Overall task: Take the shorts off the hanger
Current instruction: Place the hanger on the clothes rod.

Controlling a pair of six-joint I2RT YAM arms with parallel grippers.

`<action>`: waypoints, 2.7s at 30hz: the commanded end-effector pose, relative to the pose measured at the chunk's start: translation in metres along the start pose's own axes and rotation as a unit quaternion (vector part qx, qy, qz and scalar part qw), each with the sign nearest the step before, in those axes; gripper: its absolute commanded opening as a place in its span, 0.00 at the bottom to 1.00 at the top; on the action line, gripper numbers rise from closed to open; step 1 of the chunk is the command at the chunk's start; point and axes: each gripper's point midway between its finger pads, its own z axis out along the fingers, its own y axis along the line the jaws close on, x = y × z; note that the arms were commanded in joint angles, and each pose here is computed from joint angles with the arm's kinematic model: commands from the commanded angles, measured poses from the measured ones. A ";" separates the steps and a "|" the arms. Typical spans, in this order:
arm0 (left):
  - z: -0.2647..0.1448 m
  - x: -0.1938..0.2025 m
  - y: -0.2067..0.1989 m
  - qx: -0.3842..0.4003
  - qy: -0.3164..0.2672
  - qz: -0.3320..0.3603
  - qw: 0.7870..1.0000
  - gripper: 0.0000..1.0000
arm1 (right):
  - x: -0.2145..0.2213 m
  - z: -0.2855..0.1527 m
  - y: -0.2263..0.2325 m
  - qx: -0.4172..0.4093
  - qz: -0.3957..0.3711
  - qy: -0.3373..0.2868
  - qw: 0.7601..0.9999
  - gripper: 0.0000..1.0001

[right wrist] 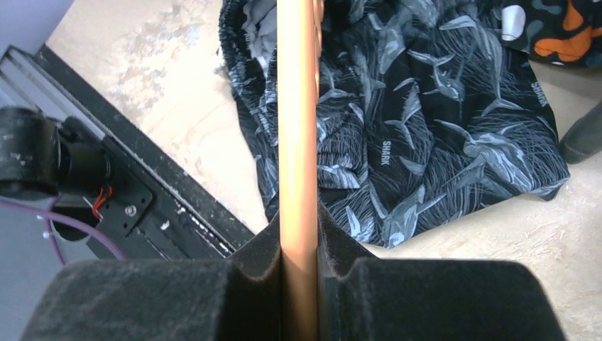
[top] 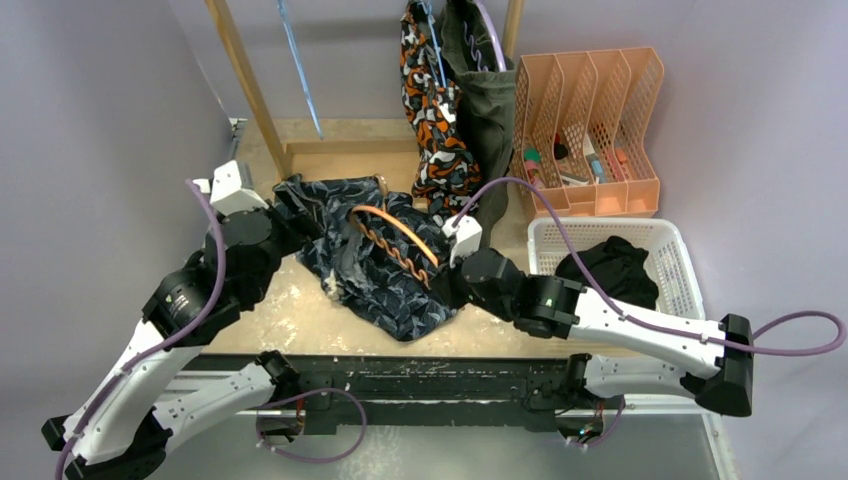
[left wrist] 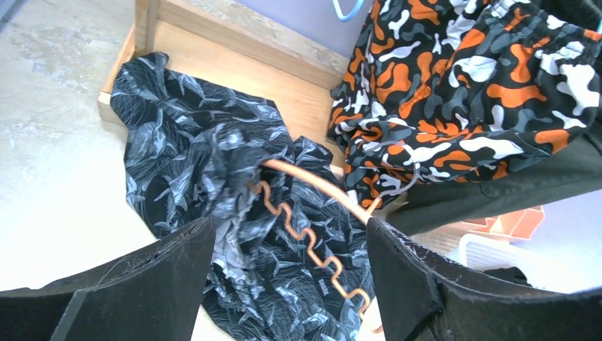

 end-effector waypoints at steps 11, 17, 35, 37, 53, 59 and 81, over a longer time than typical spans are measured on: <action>0.012 0.039 0.028 -0.046 0.023 -0.005 0.999 0.78 | -0.077 -0.063 0.000 -0.081 0.058 -0.105 0.990 0.00; 0.033 0.061 0.004 -0.020 0.052 -0.002 0.998 0.78 | -0.107 -0.092 -0.018 -0.036 0.057 -0.142 0.988 0.00; 0.041 0.105 0.044 -0.098 0.085 -0.005 0.992 0.79 | -0.198 -0.105 -0.044 0.105 0.036 -0.225 0.968 0.00; 0.041 0.108 0.046 -0.101 0.087 -0.009 0.991 0.80 | -0.206 -0.098 -0.041 0.114 0.027 -0.219 0.969 0.00; 0.034 0.098 0.068 -0.158 0.069 -0.001 0.985 0.81 | -0.310 -0.072 -0.034 0.220 -0.038 -0.287 0.931 0.00; 0.026 0.088 0.074 -0.158 0.053 -0.006 0.986 0.82 | -0.337 -0.048 -0.023 0.174 -0.053 -0.265 0.947 0.00; 0.023 0.088 0.069 -0.141 0.063 -0.006 0.988 0.82 | -0.373 -0.007 -0.038 0.134 -0.025 -0.274 0.952 0.00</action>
